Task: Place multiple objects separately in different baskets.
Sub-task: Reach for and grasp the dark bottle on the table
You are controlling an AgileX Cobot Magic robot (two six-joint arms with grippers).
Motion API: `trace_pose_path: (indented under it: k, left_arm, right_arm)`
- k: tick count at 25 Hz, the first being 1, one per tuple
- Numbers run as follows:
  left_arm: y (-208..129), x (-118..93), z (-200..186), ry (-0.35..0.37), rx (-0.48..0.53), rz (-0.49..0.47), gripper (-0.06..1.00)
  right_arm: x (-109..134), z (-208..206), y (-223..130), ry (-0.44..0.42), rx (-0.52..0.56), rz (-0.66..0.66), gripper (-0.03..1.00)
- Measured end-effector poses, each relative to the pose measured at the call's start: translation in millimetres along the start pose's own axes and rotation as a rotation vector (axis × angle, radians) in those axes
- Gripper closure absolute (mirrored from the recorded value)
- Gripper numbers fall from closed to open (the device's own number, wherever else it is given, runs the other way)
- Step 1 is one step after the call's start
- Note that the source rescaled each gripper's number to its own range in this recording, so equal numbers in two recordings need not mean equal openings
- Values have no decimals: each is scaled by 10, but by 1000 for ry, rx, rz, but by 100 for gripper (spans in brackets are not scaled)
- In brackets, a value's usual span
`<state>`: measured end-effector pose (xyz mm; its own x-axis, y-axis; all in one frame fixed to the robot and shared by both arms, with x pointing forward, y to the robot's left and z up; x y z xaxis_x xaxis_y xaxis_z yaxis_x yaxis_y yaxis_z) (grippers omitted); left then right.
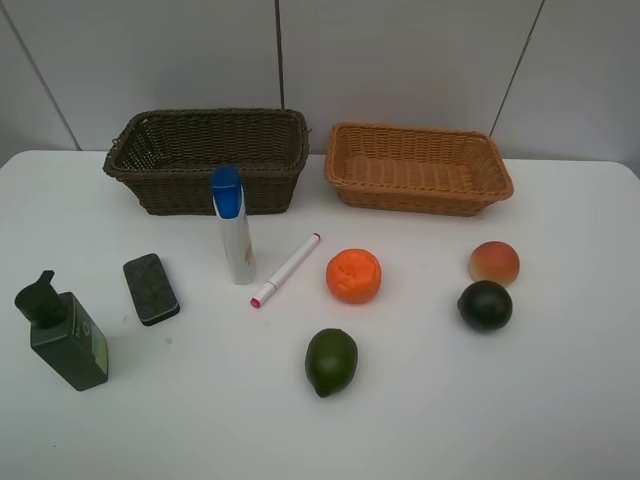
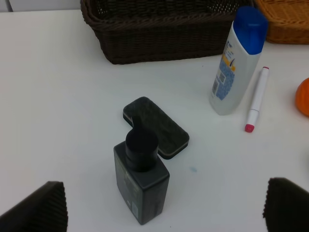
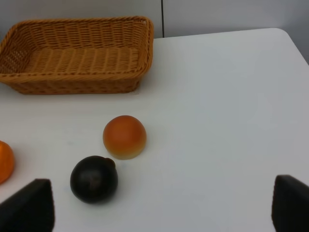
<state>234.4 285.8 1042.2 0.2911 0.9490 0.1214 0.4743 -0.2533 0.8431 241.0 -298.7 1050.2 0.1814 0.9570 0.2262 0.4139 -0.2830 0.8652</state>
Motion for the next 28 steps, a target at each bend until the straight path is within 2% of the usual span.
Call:
trace_pose_path:
  k: [12, 15, 19, 22, 28]
  left_arm:
    - [0, 0, 0, 0, 0, 0, -6]
    - [17, 9, 29, -5, 23, -34, -6]
    - [123, 80, 219, -19, 178, -142, -6]
    - [263, 157, 415, -32, 345, -207, -6]
    - [520, 304, 938, -81, 693, -277, -6]
  right_arm:
    - [0, 0, 0, 0, 0, 0, -3]
    - [0, 0, 0, 0, 0, 0, -3]
    - [0, 0, 0, 0, 0, 0, -3]
    - [0, 0, 0, 0, 0, 0, -3]
    - [0, 0, 0, 0, 0, 0, -3]
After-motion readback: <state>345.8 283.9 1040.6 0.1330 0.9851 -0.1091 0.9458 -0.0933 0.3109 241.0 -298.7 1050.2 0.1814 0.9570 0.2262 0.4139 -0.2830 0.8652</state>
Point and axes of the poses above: a point on each arm's last joint axis where the gripper is mounted, z pointing out along that axis toward the gripper, x along the wrist's bending axis when the last joint is at zero, y = z × x, the point moved 1 cm from there along z, pointing out along that axis toward the gripper, and after that the axes turned 14 degrees about z, right-handed, at the moved point
